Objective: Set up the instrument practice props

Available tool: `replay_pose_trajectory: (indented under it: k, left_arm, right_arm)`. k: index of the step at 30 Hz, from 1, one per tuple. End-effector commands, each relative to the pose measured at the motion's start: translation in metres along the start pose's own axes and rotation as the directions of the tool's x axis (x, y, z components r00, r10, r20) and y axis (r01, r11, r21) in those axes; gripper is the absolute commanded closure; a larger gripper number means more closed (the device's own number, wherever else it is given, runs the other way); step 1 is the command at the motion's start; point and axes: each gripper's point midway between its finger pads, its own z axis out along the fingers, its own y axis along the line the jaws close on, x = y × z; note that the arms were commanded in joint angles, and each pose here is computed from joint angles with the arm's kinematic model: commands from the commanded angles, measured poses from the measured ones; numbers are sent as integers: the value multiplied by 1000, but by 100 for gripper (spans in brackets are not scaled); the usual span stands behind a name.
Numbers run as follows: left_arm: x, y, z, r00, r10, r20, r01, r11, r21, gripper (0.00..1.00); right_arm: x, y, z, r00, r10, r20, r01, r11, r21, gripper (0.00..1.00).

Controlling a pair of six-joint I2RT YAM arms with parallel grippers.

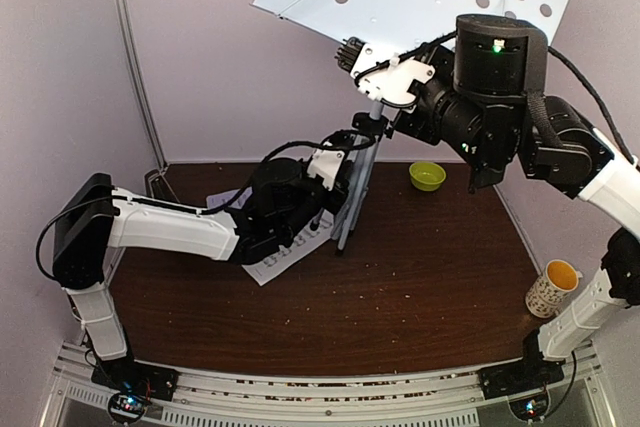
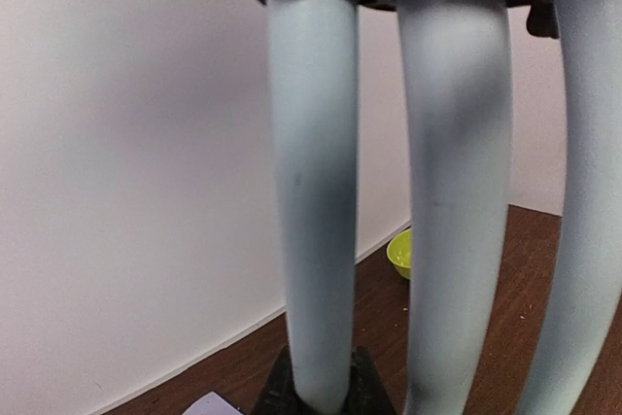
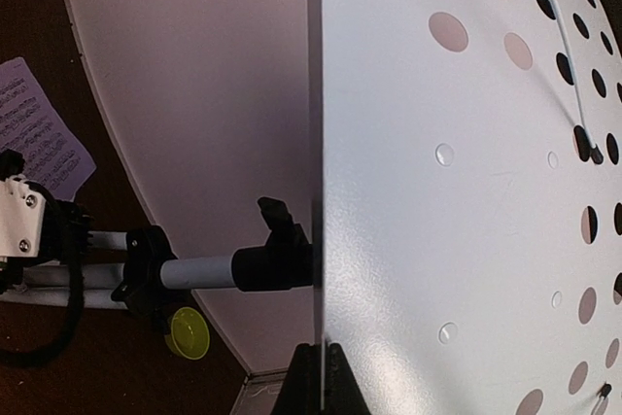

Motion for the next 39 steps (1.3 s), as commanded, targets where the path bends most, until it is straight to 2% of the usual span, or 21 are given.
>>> replay_pose_trajectory:
  k: [1,8,12,25,39]
  left_arm:
    - [16,-21,-3,989,147,-5,-147,986,81,100]
    - [46,-44,-16,938,347,9,-341,916,212,100]
    - [63,-54,-19,914,406,10,-395,882,256,100]
    - [66,-76,-12,954,301,20,-292,905,309,100]
    - [93,-91,-2,965,259,-37,-234,918,320,100]
  right_arm:
    - [15,-98,-28,950,305,63,-311,936,163,100]
    - [18,-106,-30,960,278,45,-281,939,196,100]
    - [19,-114,-33,960,274,52,-279,939,203,100]
    - [13,-86,-22,991,131,-8,-127,975,181,100]
    - [29,-46,-16,989,148,-9,-145,980,136,100]
